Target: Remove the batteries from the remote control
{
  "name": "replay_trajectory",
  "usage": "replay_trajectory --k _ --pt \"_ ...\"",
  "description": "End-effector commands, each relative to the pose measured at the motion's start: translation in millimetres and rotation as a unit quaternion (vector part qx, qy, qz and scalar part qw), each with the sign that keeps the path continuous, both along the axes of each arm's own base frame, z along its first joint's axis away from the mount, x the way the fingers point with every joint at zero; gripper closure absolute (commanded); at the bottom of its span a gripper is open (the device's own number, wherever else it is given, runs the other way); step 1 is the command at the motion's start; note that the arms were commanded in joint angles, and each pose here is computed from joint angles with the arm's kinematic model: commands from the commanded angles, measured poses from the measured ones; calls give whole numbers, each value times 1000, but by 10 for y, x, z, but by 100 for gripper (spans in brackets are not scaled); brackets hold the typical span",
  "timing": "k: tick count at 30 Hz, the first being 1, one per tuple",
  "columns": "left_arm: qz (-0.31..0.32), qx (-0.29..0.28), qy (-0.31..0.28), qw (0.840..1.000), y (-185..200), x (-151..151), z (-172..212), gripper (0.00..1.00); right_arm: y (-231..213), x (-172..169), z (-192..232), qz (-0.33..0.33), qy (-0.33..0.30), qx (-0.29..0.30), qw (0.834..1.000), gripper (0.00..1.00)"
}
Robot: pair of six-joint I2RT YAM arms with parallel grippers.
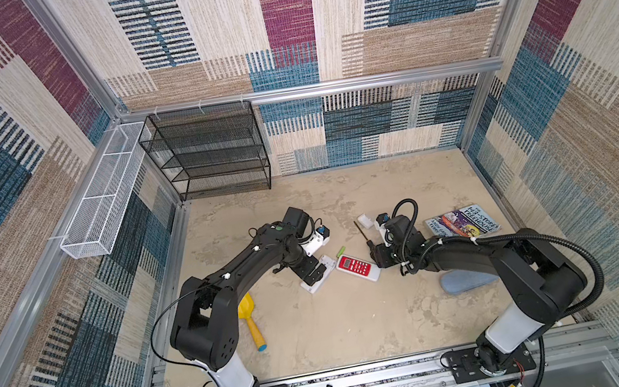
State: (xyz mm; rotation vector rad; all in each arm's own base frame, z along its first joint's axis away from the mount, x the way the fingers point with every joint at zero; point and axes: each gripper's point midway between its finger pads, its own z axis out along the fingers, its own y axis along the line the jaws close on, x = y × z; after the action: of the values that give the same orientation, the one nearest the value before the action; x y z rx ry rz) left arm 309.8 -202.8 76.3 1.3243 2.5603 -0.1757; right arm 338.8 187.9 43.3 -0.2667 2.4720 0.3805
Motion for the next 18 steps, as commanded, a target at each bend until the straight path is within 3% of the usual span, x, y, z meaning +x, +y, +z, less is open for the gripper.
replay_trajectory --k 1,6,13,18 --pt "-5 25 23 999 27 -113 -122 1 30 39 149 11 -20 5 1000 33" --pt "4 51 33 998 -20 -139 -281 0 41 46 333 14 -42 15 999 23" --pt "27 77 28 996 -27 -53 -399 1 12 30 594 9 -73 27 997 20" --pt "45 90 24 995 3 -20 -512 7 7 18 697 8 -84 35 996 19"
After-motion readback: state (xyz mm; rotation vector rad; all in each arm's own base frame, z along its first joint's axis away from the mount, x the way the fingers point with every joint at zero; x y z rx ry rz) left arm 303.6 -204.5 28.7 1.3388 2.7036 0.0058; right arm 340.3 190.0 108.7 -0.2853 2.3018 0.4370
